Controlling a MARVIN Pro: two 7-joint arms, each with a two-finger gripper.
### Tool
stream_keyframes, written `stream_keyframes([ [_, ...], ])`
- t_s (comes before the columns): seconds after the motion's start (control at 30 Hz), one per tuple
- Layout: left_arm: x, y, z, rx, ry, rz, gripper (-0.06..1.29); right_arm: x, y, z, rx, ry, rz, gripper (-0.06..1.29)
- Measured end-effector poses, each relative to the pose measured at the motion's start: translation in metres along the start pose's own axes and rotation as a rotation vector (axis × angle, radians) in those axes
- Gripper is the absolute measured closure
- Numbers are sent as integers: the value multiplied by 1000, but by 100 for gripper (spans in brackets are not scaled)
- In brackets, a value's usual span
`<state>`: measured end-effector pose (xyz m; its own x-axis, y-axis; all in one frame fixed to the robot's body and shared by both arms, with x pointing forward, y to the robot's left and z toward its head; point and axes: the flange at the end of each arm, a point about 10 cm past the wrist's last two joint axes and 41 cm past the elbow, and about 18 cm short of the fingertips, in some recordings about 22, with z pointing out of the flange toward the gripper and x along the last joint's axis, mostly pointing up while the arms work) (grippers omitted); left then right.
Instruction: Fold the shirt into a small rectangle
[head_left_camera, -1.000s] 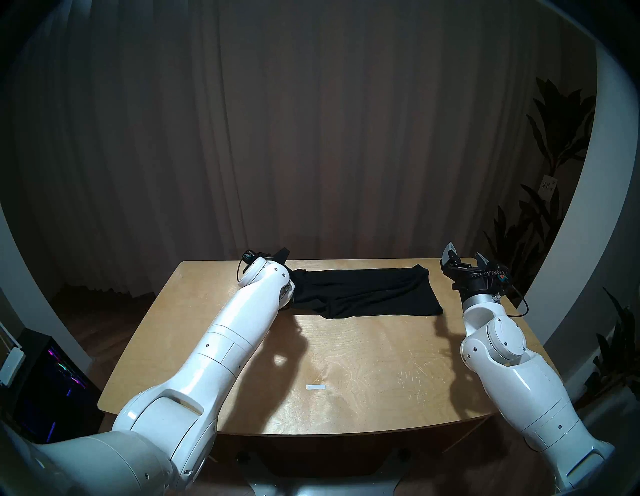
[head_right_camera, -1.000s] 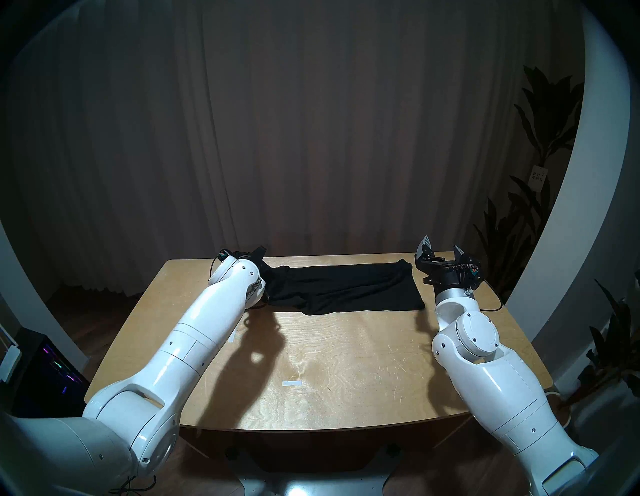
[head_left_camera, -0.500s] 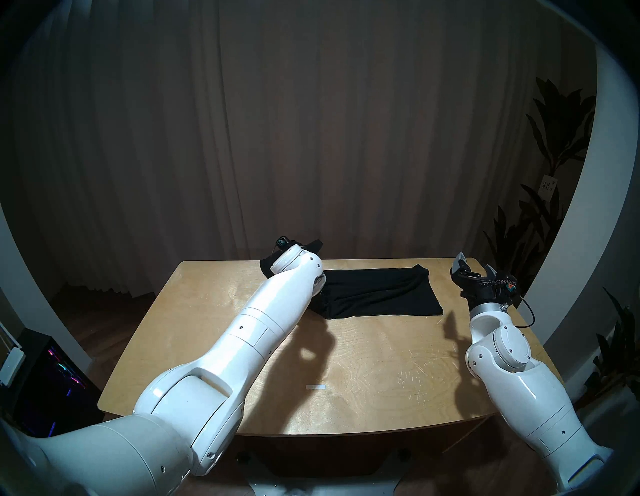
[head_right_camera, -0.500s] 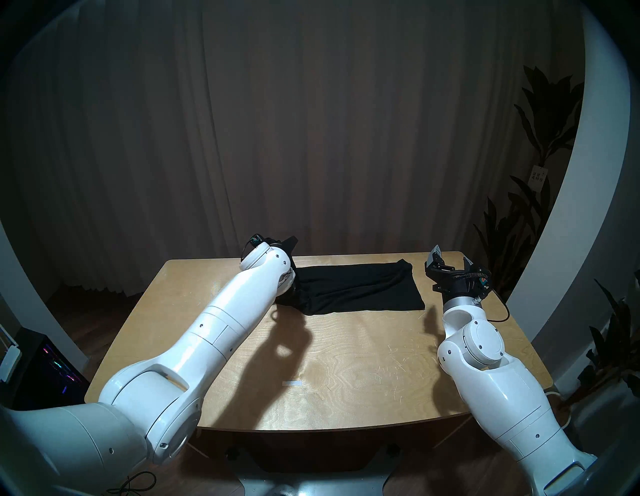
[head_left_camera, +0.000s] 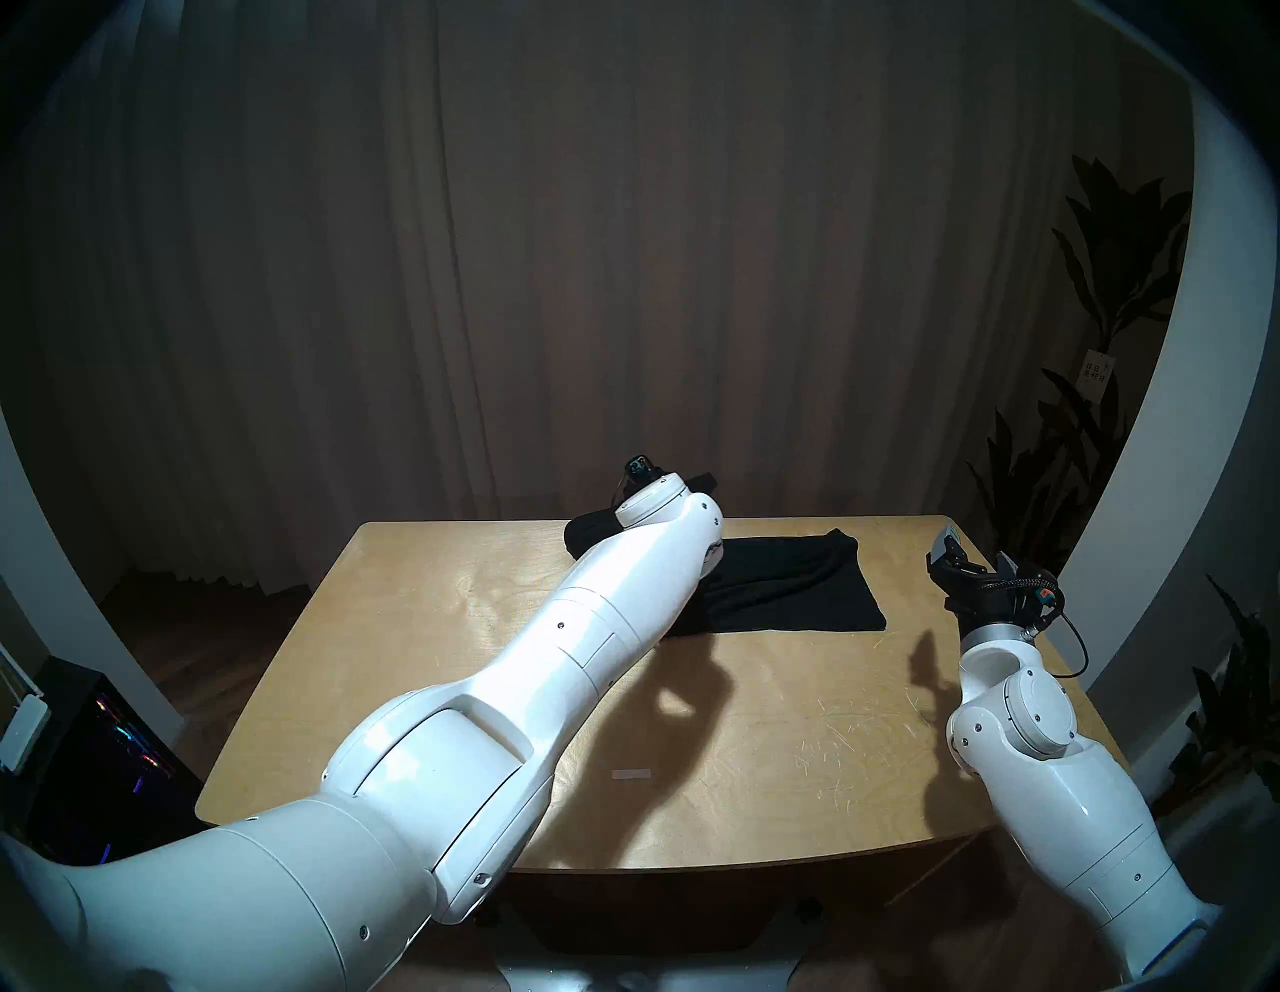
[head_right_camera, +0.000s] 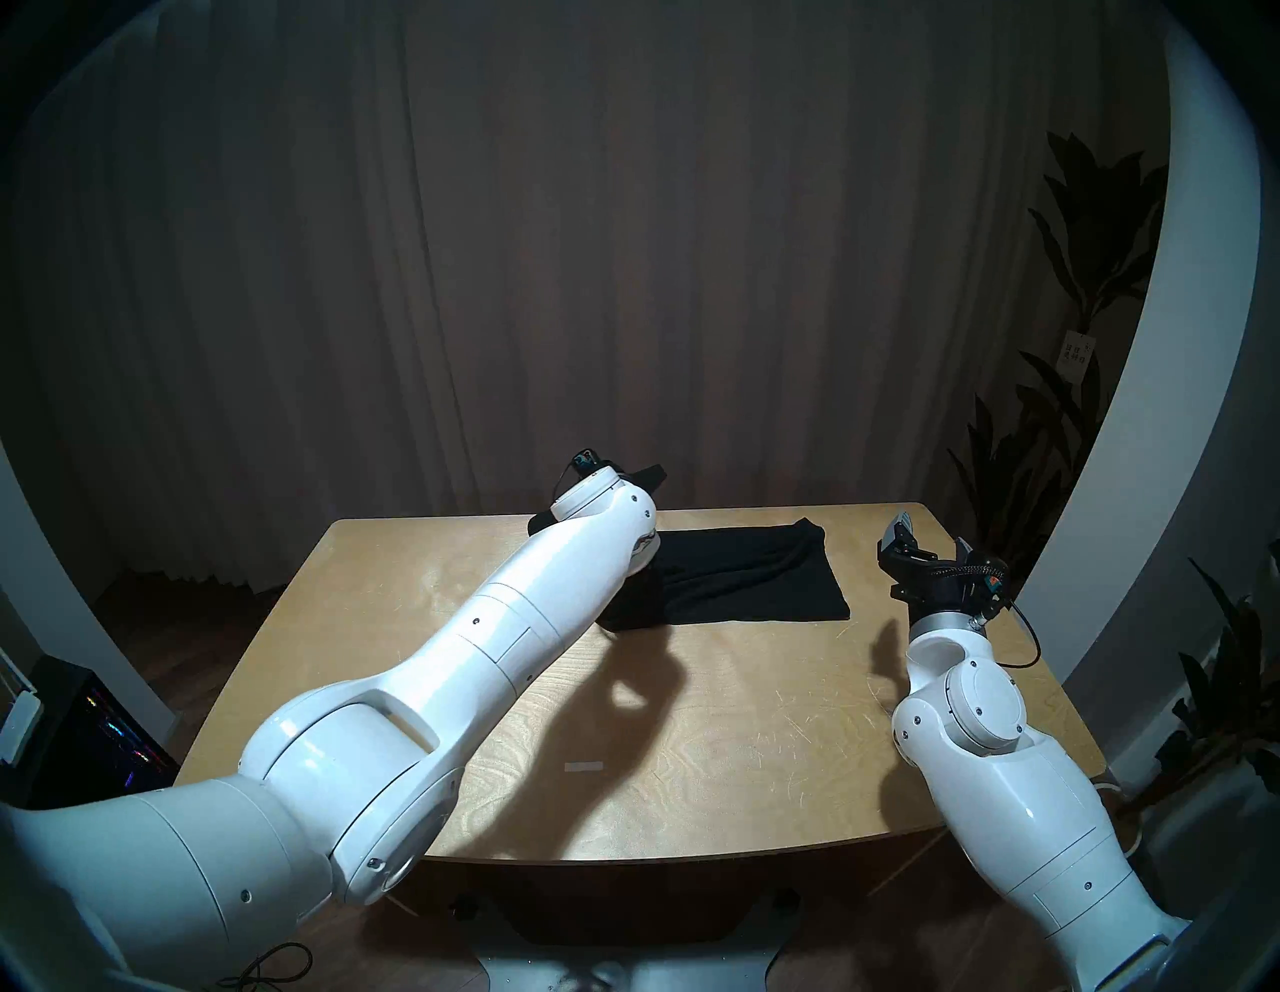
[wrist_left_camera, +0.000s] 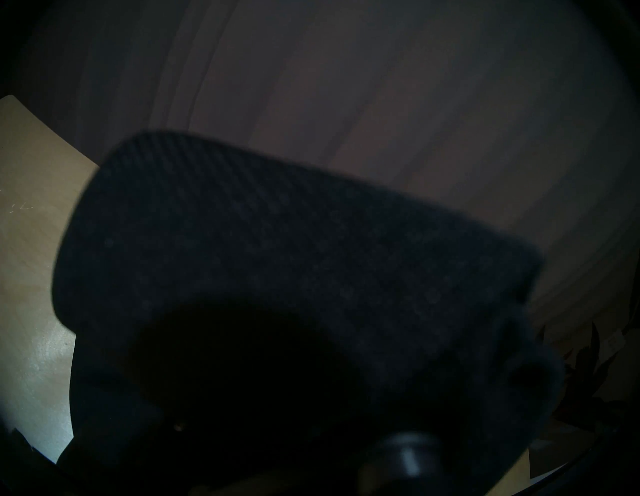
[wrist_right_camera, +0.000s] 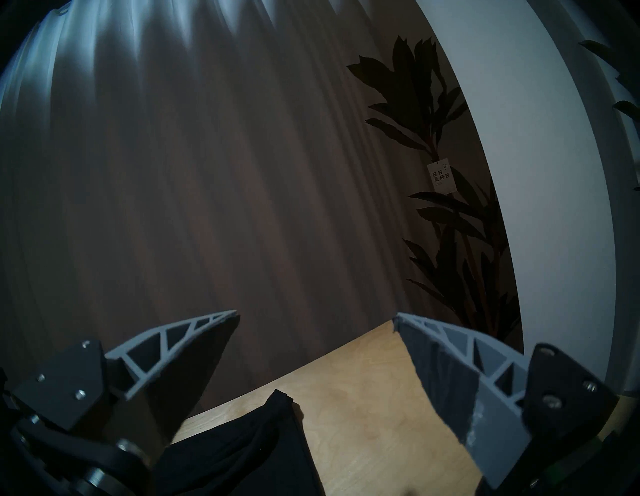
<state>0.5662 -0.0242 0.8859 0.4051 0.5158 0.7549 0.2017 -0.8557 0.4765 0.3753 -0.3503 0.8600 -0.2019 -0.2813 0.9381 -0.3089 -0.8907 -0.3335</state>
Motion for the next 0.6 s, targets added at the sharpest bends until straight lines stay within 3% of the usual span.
stream_keyframes([
  [0.27, -22, 33, -5, 6, 3, 89, 116, 1, 9, -4, -18, 1, 5, 2],
  [0.6, -44, 68, -16, 5, -4, 139, 116, 2, 19, -7, -36, 3, 7, 2],
])
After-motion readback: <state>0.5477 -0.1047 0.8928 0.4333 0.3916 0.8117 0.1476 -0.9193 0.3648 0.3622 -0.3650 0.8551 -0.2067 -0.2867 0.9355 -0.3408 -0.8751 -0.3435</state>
